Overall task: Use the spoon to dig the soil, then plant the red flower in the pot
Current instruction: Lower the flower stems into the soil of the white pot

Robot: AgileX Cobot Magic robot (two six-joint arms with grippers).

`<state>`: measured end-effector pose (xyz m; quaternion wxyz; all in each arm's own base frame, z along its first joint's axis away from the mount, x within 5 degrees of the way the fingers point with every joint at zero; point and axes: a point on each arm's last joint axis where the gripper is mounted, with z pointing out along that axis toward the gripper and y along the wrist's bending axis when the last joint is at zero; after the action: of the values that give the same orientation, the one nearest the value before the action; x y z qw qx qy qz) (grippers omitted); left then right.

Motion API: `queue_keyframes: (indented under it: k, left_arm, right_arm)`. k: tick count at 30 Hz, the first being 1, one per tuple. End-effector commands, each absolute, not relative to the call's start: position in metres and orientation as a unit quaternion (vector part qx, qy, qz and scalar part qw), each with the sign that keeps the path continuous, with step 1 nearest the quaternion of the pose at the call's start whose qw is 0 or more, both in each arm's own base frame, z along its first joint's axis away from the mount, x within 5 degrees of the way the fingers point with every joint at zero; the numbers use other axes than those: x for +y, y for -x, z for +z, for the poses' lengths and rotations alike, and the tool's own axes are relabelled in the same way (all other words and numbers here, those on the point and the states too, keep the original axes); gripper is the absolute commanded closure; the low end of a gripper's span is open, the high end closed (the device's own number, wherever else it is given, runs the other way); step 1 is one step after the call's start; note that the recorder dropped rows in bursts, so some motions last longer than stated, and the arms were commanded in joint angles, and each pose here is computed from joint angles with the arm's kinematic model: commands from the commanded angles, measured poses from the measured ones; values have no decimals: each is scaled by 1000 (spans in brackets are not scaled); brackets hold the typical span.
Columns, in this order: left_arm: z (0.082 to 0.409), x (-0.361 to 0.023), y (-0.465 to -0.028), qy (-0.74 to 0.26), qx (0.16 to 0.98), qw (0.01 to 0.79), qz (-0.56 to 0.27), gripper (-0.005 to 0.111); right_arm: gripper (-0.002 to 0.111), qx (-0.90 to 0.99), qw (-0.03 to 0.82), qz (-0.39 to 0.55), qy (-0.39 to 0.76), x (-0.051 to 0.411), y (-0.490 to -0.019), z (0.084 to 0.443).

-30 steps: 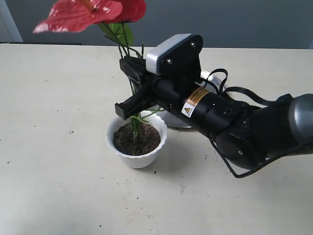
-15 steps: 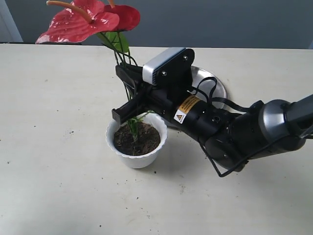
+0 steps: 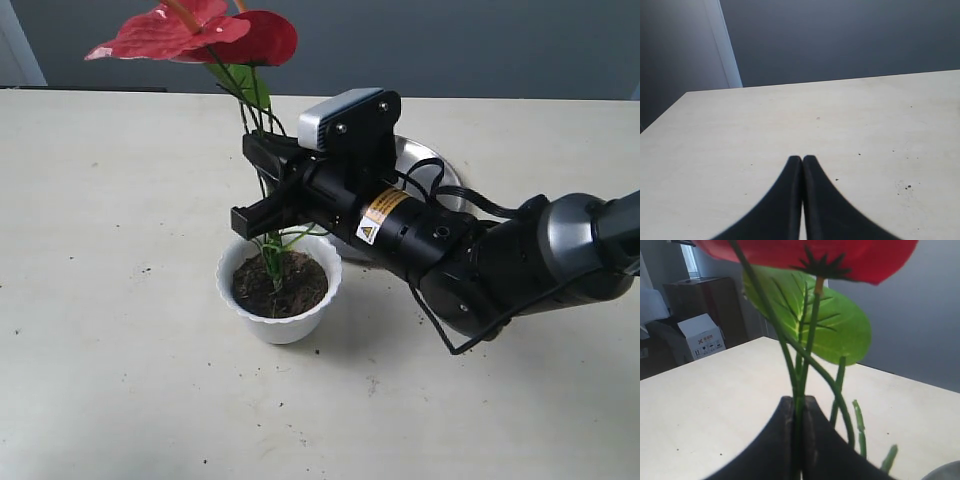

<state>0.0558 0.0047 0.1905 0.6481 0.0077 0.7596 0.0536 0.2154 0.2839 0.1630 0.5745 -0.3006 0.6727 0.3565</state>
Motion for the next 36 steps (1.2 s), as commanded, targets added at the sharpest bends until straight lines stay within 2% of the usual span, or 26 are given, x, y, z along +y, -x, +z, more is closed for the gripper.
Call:
queue_keyframes:
  k: [1, 19, 26, 36]
  left_arm:
    - [192, 4, -55, -7, 756, 653, 47, 106]
    - [192, 4, -55, -7, 756, 653, 47, 106]
    - [192, 4, -55, -7, 756, 653, 47, 106]
    - [192, 4, -55, -7, 756, 653, 47, 106]
  right_arm:
    - [109, 767, 443, 286, 364, 274, -203, 115]
    - [109, 762, 440, 291, 377, 275, -200, 114]
    - [109, 738, 476, 326, 350, 263, -190, 114]
    - [109, 738, 476, 327, 349, 261, -189, 114]
